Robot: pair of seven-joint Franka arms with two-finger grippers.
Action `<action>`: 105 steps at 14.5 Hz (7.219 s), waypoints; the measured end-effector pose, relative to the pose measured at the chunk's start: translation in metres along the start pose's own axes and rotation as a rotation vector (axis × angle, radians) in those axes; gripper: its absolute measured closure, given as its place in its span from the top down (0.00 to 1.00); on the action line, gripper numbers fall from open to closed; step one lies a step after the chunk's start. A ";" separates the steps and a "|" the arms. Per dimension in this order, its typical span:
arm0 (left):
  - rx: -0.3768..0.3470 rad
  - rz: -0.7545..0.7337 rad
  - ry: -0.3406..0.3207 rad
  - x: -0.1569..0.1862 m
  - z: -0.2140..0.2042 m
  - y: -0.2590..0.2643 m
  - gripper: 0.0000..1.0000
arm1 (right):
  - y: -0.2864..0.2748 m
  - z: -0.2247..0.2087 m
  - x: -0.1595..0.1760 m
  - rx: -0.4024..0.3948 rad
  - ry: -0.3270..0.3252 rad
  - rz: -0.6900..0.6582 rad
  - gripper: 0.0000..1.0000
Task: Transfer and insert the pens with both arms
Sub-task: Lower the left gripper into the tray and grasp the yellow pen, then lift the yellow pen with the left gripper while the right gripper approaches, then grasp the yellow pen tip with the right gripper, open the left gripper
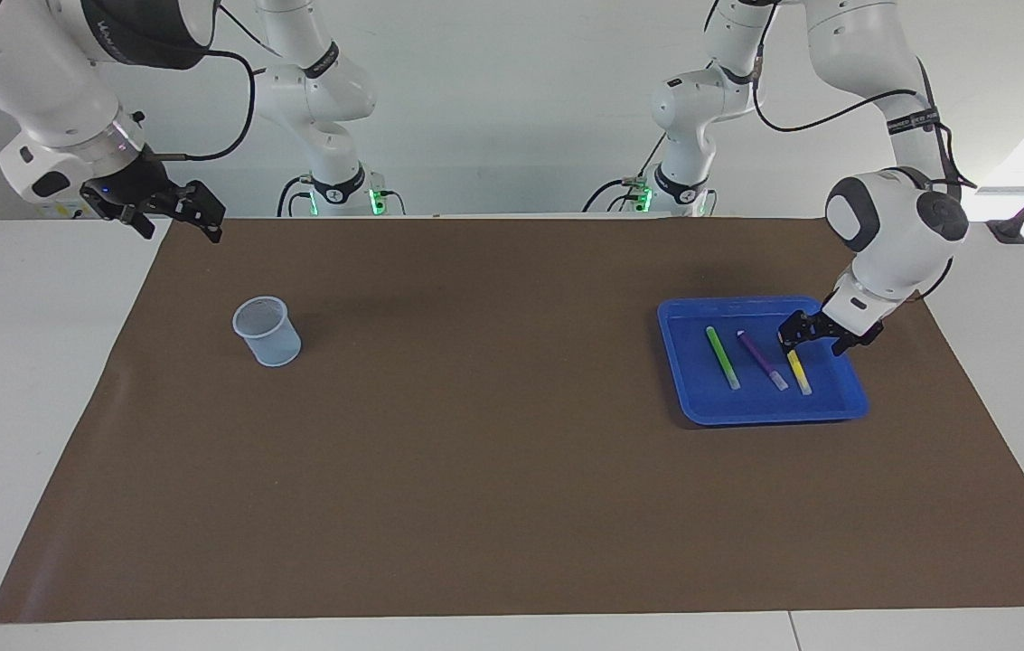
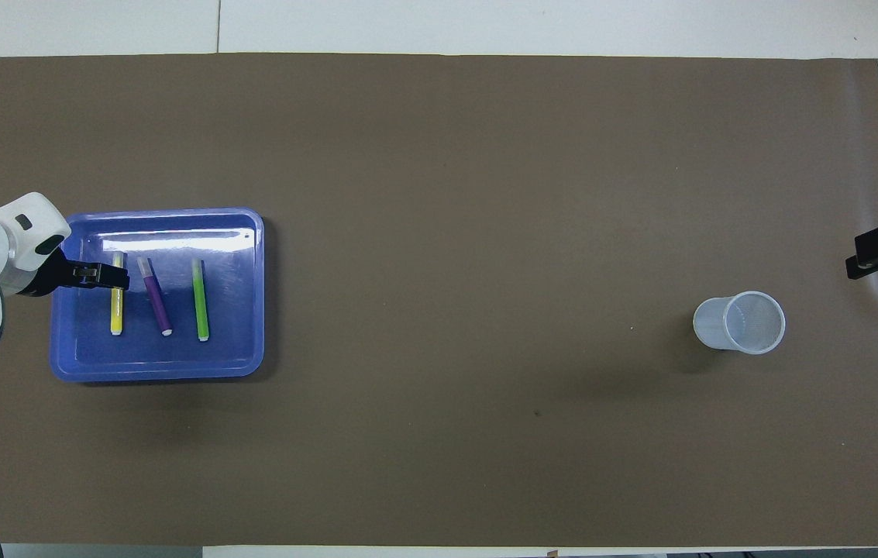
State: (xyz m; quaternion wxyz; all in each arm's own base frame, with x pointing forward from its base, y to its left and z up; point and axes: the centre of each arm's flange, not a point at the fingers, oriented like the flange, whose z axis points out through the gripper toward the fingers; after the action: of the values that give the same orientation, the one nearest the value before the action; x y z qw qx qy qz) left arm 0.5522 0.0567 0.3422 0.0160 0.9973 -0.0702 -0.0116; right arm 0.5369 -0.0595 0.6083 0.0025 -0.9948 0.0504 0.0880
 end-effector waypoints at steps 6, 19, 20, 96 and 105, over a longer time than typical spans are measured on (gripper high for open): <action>0.013 0.027 -0.031 0.002 0.022 0.000 0.84 | -0.002 0.000 0.000 -0.001 0.000 -0.004 1.00; 0.007 0.034 -0.042 0.005 0.039 0.002 0.26 | -0.005 -0.001 0.001 -0.001 0.007 -0.009 1.00; 0.008 0.034 -0.040 0.005 0.039 0.002 0.25 | -0.006 -0.001 0.002 0.002 0.016 -0.011 1.00; -0.499 -1.562 -0.524 0.013 -0.205 0.387 0.17 | -0.311 0.066 -0.054 0.952 0.201 0.246 0.37; -0.497 -1.560 -0.528 0.012 -0.204 0.389 0.22 | -0.307 0.066 -0.052 0.905 0.201 0.201 0.17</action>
State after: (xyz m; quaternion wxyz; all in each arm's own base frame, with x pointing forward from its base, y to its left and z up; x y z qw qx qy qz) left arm 0.5148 -0.3239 0.5587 0.2045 0.6927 0.6385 -0.2658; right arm 0.5053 0.2522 0.5518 0.4224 -0.8876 0.1796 -0.0398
